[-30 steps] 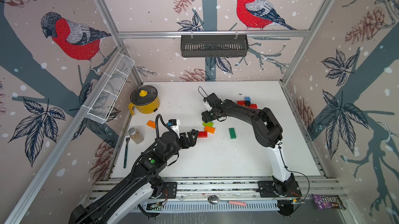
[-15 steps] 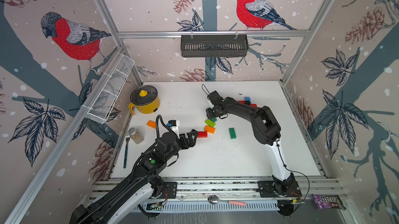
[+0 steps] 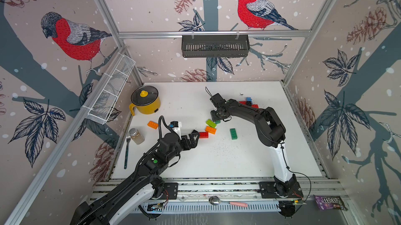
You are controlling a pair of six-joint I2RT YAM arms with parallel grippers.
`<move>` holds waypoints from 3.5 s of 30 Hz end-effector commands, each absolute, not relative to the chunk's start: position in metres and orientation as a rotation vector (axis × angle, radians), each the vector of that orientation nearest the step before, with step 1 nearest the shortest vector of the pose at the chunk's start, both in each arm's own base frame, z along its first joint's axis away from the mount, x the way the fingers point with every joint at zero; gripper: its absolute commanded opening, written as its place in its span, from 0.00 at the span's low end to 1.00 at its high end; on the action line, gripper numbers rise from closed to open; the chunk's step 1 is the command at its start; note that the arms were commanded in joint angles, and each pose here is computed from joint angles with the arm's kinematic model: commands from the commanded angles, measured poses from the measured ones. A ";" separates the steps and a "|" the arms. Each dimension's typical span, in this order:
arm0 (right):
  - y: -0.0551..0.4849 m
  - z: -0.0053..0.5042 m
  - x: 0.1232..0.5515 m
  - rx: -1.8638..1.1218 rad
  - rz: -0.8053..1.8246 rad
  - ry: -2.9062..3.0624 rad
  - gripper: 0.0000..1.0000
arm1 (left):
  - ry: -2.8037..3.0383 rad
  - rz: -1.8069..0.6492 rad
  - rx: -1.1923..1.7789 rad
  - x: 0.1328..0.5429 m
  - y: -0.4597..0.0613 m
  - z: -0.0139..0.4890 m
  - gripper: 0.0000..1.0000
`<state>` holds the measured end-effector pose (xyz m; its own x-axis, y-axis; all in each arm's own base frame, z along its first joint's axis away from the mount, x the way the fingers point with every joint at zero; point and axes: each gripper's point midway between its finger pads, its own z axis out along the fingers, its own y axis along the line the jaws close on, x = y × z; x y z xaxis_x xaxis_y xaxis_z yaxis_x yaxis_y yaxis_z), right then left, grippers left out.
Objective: Assemble a small pinwheel with lego
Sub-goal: Pick up the lego brick from the center of the board, then assemble the lego brick at the center of the board.
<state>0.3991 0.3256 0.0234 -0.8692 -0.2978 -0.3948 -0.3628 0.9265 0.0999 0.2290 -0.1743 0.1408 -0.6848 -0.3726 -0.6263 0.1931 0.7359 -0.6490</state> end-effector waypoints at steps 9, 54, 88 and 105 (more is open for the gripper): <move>0.323 0.035 0.390 -0.416 0.186 2.678 0.29 | 2.112 -0.948 -0.131 0.231 -0.179 0.143 0.97; 0.220 0.020 0.350 -0.214 0.106 2.778 0.27 | 2.007 -1.236 0.199 0.205 -0.236 0.170 0.97; 0.217 0.017 0.343 -0.213 0.085 2.792 0.39 | 2.039 -1.201 0.165 0.208 -0.232 0.160 0.97; 0.233 0.046 0.359 -0.241 0.156 2.735 0.53 | 2.039 -1.205 0.149 0.209 -0.232 0.165 0.97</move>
<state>0.3557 0.2290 0.0323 -0.9156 -0.1448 -0.3752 -0.1808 0.9815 0.0626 0.2061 -0.2319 0.1546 -0.7273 -0.2366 -0.6442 0.4410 0.5581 -0.7029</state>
